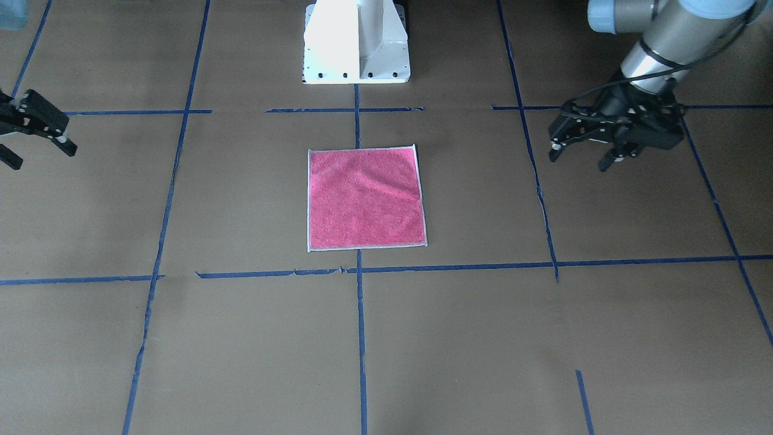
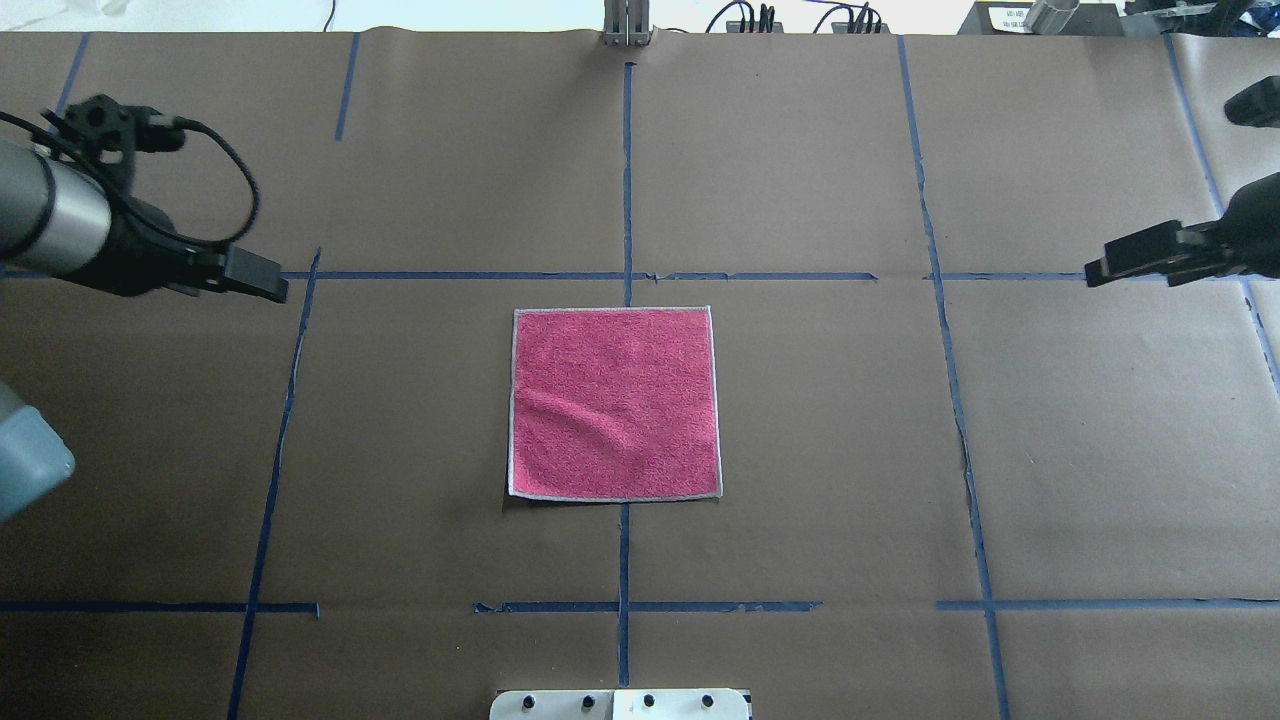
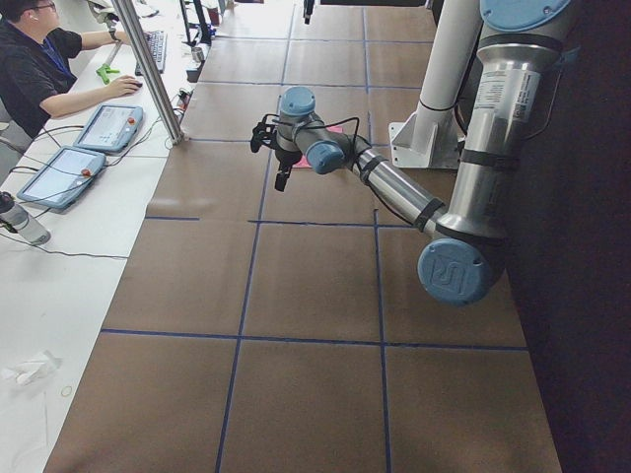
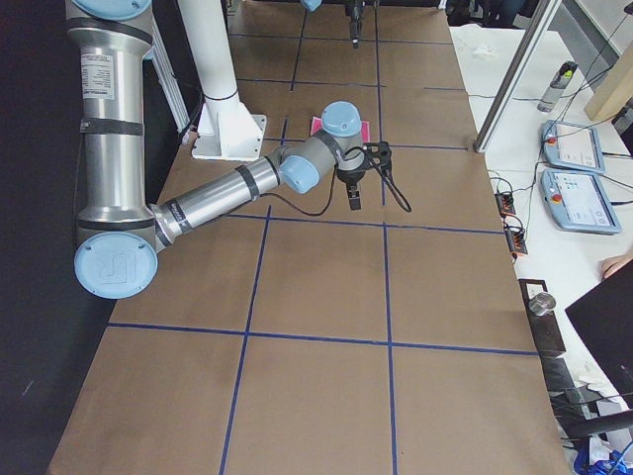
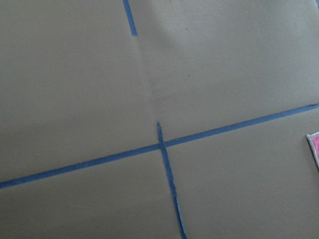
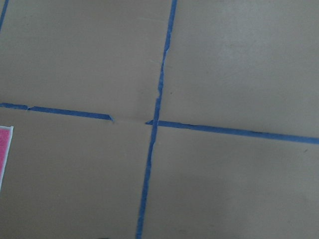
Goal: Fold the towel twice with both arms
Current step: 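Move both grippers in toward the towel's two side edges nearest the robot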
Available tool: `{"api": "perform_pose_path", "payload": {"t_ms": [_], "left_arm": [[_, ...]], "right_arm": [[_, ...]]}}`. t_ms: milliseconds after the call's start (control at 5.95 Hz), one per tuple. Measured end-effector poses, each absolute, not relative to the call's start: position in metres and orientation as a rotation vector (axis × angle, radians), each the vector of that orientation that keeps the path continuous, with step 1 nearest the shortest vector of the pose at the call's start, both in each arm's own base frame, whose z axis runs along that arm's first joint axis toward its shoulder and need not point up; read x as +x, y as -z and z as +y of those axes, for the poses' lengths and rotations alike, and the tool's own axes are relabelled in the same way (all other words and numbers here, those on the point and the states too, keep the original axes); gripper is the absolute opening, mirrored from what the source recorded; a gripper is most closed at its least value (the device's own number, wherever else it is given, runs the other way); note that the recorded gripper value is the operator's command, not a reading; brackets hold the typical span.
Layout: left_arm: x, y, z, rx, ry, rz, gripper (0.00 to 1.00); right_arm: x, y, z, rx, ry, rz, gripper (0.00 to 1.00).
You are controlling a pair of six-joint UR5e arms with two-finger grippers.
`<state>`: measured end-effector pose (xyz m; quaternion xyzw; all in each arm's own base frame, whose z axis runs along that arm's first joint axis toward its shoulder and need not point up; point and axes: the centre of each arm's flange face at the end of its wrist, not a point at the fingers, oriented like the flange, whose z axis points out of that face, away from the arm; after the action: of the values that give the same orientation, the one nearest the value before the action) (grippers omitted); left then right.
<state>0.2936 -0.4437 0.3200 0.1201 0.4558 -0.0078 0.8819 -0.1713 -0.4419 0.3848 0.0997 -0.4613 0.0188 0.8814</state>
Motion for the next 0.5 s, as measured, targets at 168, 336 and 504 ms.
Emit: {"api": "perform_pose_path", "payload": {"t_ms": [168, 336, 504], "left_arm": [[0.35, -0.3, -0.414, 0.23, 0.082, 0.959, 0.84], [0.392, -0.286, -0.386, 0.196, 0.14, 0.975, 0.76], [0.422, -0.278, -0.364, 0.157, 0.194, 0.989, 0.71]], "right_arm": [[-0.223, -0.365, -0.43, 0.19, -0.099, -0.953, 0.88], [-0.279, -0.345, -0.414, 0.162, -0.161, -0.949, 0.8], [-0.329, -0.325, -0.395, 0.126, -0.238, -0.947, 0.76]]}}
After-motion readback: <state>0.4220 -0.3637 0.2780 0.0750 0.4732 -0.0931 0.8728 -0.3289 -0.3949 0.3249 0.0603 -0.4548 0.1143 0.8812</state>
